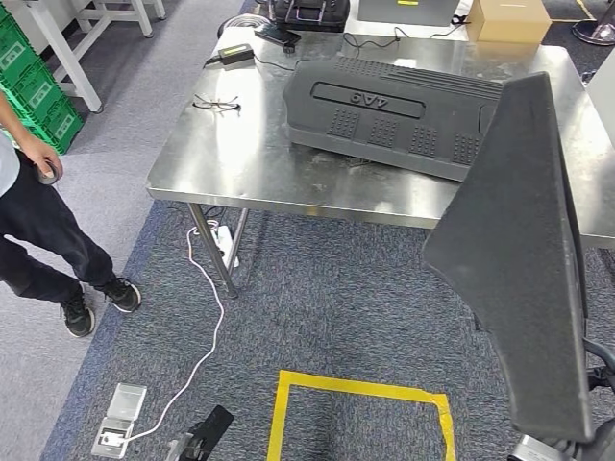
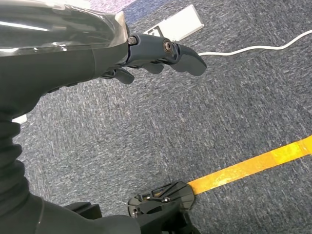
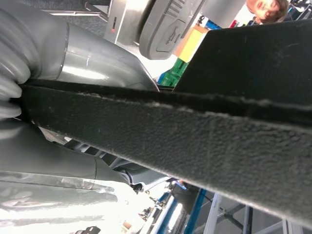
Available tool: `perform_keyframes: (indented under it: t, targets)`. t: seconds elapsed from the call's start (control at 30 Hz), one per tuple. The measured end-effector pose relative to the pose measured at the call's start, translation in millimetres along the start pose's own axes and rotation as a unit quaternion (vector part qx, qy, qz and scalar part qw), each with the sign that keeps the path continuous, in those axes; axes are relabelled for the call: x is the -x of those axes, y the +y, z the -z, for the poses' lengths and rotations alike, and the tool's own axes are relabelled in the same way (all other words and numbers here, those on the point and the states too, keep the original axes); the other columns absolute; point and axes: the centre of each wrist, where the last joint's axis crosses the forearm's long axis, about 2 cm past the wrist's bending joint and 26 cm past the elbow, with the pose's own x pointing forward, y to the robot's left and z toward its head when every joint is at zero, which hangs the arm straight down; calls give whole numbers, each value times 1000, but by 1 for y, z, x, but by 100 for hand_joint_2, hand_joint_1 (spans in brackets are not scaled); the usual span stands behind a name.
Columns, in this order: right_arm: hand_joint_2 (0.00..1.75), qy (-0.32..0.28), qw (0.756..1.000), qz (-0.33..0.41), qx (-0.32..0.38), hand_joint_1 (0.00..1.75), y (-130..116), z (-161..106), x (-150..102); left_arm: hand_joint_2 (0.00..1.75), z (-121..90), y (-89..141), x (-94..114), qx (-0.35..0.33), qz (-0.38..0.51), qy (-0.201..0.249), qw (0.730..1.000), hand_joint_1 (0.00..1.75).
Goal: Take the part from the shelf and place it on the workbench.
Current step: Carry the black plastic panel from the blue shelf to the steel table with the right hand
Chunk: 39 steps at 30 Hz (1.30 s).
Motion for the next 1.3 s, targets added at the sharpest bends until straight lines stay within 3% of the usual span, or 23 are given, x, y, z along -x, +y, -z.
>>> perform_keyframes:
  t: [1.3]
  targets:
    - [175,0,1000,0,0,175,0,0,0,175,0,0,0,0,0,0,1000,0]
